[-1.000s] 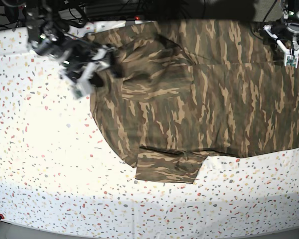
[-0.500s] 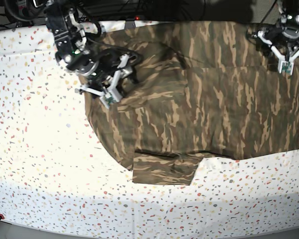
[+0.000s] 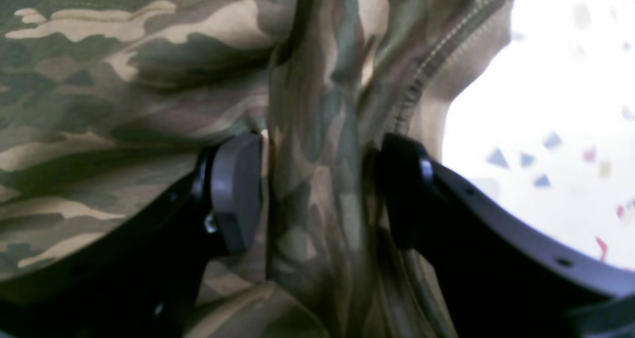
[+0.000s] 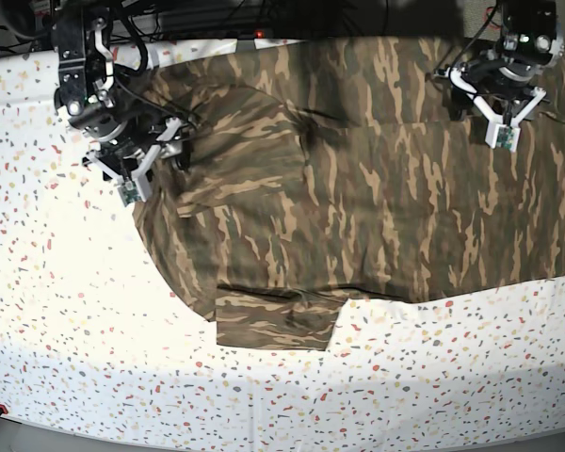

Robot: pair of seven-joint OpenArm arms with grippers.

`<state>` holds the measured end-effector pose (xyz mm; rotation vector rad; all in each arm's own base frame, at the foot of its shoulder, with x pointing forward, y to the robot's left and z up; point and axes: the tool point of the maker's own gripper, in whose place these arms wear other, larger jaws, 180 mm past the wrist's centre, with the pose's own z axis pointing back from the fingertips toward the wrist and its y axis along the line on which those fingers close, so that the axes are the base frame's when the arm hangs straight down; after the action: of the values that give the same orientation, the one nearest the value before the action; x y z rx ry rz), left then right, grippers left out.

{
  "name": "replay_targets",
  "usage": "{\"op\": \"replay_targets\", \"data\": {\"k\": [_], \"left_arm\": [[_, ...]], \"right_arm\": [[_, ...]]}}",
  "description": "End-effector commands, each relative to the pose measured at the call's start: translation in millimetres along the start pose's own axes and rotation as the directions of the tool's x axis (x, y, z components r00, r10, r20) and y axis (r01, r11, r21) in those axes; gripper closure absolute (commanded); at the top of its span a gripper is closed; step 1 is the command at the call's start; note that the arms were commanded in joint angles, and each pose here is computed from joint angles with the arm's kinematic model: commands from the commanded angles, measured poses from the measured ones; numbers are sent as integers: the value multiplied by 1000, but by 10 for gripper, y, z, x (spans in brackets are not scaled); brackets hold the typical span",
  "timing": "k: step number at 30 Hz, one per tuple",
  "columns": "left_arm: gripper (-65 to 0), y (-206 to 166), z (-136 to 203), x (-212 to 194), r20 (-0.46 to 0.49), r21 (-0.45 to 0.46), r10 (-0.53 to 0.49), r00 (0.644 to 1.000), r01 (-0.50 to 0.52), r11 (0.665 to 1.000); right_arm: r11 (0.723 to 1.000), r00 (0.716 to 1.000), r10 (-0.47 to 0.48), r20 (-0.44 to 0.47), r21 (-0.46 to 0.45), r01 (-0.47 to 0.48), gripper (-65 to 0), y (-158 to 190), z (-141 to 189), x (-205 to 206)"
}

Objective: Fold the T-shirt properly
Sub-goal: 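Move both grippers onto the shirt's side edges and grasp, then slide both grippers along the shirt sides toward the hem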

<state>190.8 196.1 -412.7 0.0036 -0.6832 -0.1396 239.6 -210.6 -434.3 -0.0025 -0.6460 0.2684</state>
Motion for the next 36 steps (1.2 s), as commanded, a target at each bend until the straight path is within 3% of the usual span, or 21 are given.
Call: {"op": "replay_targets", "data": {"k": [1, 10, 17, 24, 28, 32, 36], "left_arm": [[-343, -9, 20, 124, 48, -7, -17, 999, 17, 1000], [-343, -471, -332, 157, 23, -131, -56, 998, 59, 990], [-343, -530, -622, 32, -81, -152, -91, 993, 78, 985], [-343, -454, -522, -447, -251, -132, -146, 957, 115, 984], [-343, -437, -427, -721, -343, -135, -159, 926, 119, 984], [-343, -368, -419, -720, -344, -125, -168, 924, 132, 983], [-343, -321, -457, -475, -292, -112, -179, 940, 152, 982]], "right_arm": [[995, 989, 23, -149, -89, -37, -375, -254, 70, -348], [982, 978, -19, -207, -186, -21, -375, -807, 369, -640], [989, 984, -62, -168, -141, 39, -375, -737, 340, -541], [995, 985, -36, -170, -103, 18, -375, -665, 326, -538], [998, 987, -58, -149, -31, 54, -375, -535, 300, -464], [997, 991, -74, -110, -14, 72, -375, -523, 275, -306], [998, 997, -54, -49, -20, 53, -375, -549, 285, -33]]}}
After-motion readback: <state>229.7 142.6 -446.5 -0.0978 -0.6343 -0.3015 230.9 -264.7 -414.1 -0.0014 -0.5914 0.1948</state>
